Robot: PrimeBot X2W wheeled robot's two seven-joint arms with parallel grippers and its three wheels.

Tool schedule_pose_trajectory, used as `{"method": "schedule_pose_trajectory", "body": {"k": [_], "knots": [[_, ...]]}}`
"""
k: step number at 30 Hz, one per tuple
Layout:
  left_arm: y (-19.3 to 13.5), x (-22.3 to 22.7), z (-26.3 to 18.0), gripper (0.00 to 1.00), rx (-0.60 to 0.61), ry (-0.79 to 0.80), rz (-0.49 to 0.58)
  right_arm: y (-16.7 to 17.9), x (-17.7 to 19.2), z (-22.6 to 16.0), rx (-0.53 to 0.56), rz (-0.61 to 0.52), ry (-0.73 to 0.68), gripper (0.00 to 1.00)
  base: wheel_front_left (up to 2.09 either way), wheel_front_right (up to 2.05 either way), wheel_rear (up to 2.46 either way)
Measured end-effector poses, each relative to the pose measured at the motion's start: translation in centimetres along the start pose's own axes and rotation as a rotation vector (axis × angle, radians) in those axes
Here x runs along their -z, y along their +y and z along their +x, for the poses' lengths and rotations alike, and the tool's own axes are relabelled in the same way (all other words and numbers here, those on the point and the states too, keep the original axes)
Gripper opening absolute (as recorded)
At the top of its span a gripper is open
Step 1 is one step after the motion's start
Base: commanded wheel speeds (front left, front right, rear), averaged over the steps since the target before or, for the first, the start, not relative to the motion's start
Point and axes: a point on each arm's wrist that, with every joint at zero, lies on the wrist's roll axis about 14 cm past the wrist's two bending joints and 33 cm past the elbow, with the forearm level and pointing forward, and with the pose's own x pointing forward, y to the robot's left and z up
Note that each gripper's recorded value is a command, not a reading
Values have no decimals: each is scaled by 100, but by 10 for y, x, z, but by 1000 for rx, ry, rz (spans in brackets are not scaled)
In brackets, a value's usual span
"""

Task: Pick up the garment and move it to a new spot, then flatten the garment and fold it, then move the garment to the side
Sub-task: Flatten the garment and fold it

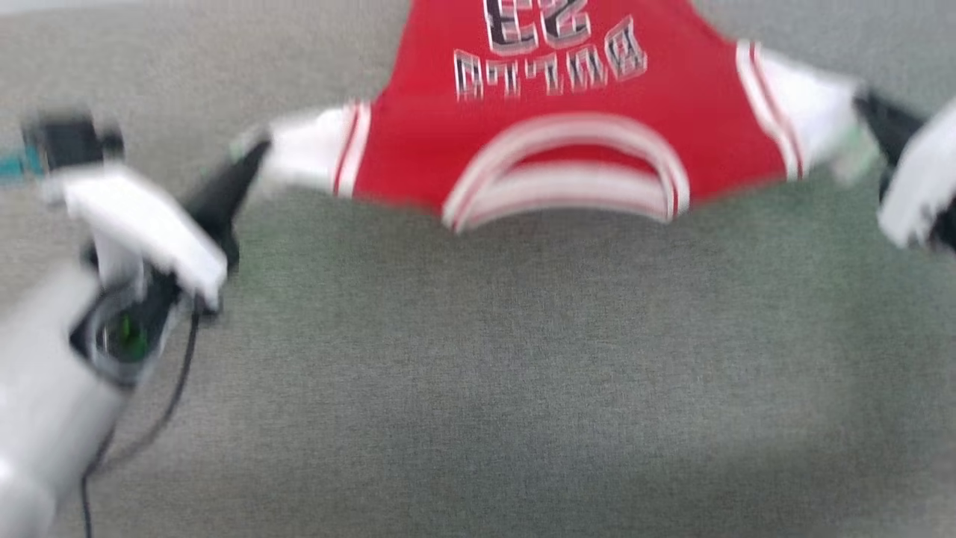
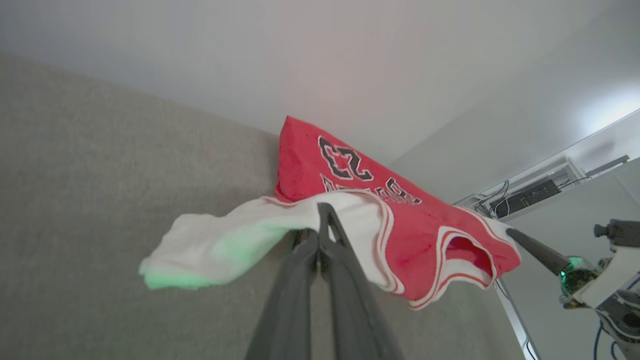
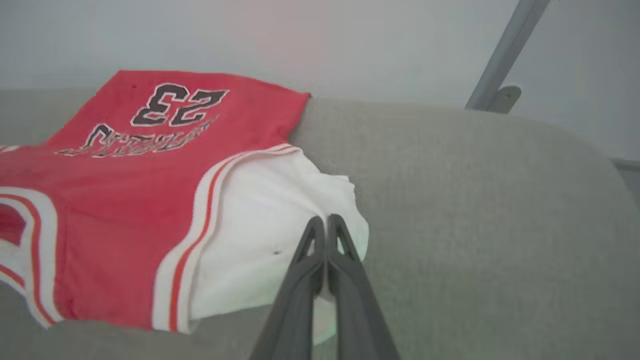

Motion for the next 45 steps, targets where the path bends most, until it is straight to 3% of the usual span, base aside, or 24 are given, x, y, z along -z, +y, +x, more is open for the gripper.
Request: {"method": "schedule_pose_trajectory", "body": {"k": [8,22,29,40,41,42,43,44,45], "knots": [[18,76,-77,0,-40,122,-53,-3,70,-74,-36,62,171,0,0,0,0],[27,130,-173,0,-113,269,-110,37,144,-170,-74,109,453,0,0,0,0],[11,138,-170,0,-92,253,-143,38,144,-175,-57,120,453,0,0,0,0],[18,170,-153,0,-117,293,-180,48,191,-157,-95,126,610,0,0,0,0],[20,170,-152,0,-121,292,-180,49,193,-155,-97,128,608,4,0,0,0],[21,171,-152,0,-124,292,-181,49,195,-152,-96,124,609,16,0,0,0],[23,172,-152,0,-129,294,-182,49,196,-150,-97,120,606,49,0,0,0],[24,173,-152,0,-131,295,-182,49,197,-149,-97,116,606,65,0,0,0],[24,174,-152,0,-132,297,-183,49,198,-147,-98,116,605,100,0,0,0]]}}
